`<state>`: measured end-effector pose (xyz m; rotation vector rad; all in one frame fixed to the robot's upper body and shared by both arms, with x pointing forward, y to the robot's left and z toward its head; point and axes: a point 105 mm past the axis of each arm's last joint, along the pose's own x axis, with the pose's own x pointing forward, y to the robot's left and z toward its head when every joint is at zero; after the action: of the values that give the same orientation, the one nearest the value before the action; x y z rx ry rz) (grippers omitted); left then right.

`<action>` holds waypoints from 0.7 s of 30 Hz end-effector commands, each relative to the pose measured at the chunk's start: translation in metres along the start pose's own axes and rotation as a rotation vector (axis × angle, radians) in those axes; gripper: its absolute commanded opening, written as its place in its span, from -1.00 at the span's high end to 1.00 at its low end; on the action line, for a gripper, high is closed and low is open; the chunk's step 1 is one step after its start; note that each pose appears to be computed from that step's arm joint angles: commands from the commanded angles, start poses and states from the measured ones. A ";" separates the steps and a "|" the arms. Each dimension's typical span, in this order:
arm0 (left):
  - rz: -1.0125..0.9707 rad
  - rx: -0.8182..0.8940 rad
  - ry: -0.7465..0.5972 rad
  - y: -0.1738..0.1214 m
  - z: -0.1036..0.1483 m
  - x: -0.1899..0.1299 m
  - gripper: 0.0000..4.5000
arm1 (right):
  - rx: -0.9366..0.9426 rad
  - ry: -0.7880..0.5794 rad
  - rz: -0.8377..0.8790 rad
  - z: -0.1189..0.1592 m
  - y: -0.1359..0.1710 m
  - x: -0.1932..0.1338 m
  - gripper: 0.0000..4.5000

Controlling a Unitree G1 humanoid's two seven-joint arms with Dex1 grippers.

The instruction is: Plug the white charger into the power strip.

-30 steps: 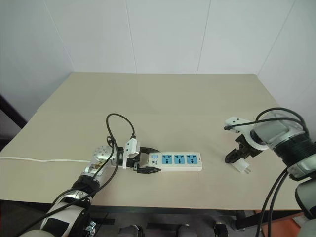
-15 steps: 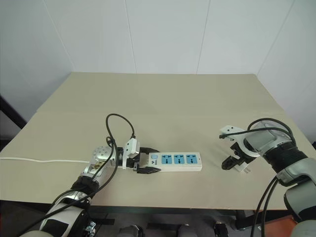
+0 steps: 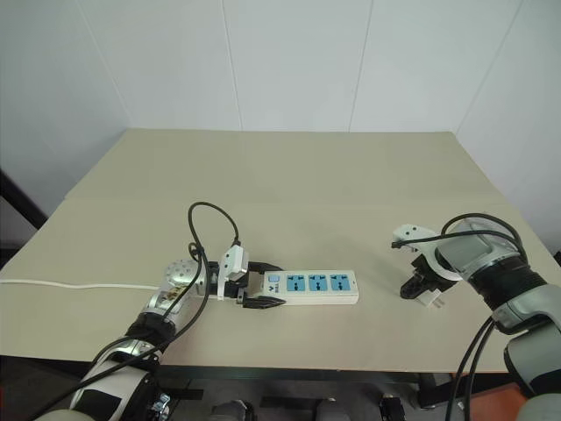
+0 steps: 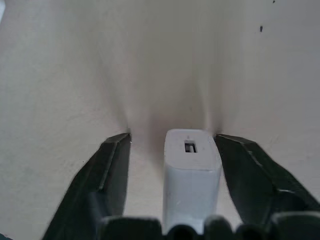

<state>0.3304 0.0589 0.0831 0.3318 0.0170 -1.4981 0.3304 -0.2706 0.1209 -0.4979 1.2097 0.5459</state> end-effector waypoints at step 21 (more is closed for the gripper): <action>-0.036 -0.008 0.053 -0.002 -0.007 -0.007 -0.46 | -0.279 -1.297 0.118 0.121 0.062 -0.121 0.49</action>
<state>0.3317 0.0628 0.0834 0.3417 0.0283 -1.5017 0.3579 -0.1686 0.2463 -0.2134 0.0527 0.9177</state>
